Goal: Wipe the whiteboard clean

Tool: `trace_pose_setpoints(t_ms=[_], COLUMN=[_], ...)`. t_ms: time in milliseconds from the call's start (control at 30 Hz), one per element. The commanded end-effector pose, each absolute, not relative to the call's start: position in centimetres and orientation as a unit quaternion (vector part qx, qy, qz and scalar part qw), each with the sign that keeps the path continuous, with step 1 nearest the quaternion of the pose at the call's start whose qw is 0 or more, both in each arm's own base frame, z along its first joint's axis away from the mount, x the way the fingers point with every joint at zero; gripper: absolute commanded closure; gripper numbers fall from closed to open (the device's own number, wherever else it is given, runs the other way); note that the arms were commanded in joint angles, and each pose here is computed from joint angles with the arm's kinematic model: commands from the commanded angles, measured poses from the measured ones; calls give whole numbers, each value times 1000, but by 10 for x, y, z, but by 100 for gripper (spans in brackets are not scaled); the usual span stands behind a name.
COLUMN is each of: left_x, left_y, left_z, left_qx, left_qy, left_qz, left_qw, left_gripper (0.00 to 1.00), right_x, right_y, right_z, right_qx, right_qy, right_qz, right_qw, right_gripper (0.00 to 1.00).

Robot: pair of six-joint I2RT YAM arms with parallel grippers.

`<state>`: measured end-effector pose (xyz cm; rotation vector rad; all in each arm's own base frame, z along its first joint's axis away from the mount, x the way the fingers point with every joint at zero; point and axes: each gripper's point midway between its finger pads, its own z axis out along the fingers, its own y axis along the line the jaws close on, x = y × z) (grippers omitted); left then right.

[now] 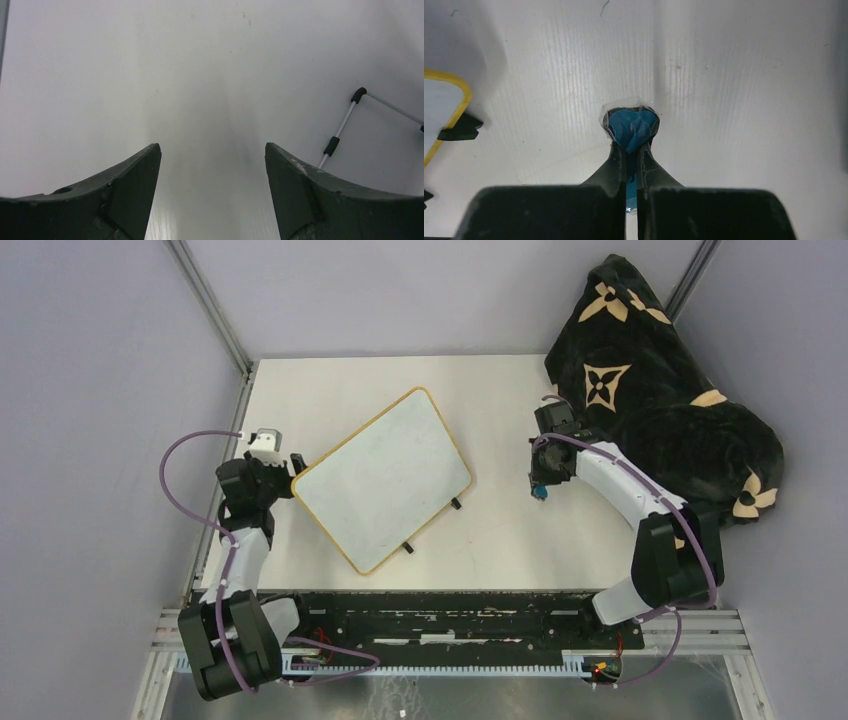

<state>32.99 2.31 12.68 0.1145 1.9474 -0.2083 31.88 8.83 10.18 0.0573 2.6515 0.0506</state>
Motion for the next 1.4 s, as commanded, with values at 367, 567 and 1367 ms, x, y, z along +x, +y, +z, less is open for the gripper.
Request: trace_pose_setpoints(t_ms=[367,567,1367], left_x=[344,345,360], left_y=[24,26,35], left_z=[143,144,147], left_qx=[50,50,32], left_qy=[800,801,821], left_qz=[-92,-86,-88], left_qw=[590,590,564], left_gripper=[18,18,19], right_x=[308,308,326], right_y=[75,88,67], right_z=[61,78,174], right_qx=[63,56,83], right_qy=[973,966,912], right_qz=[-6,37,3], right_qw=[222,249,402], right_gripper=[37,26,15])
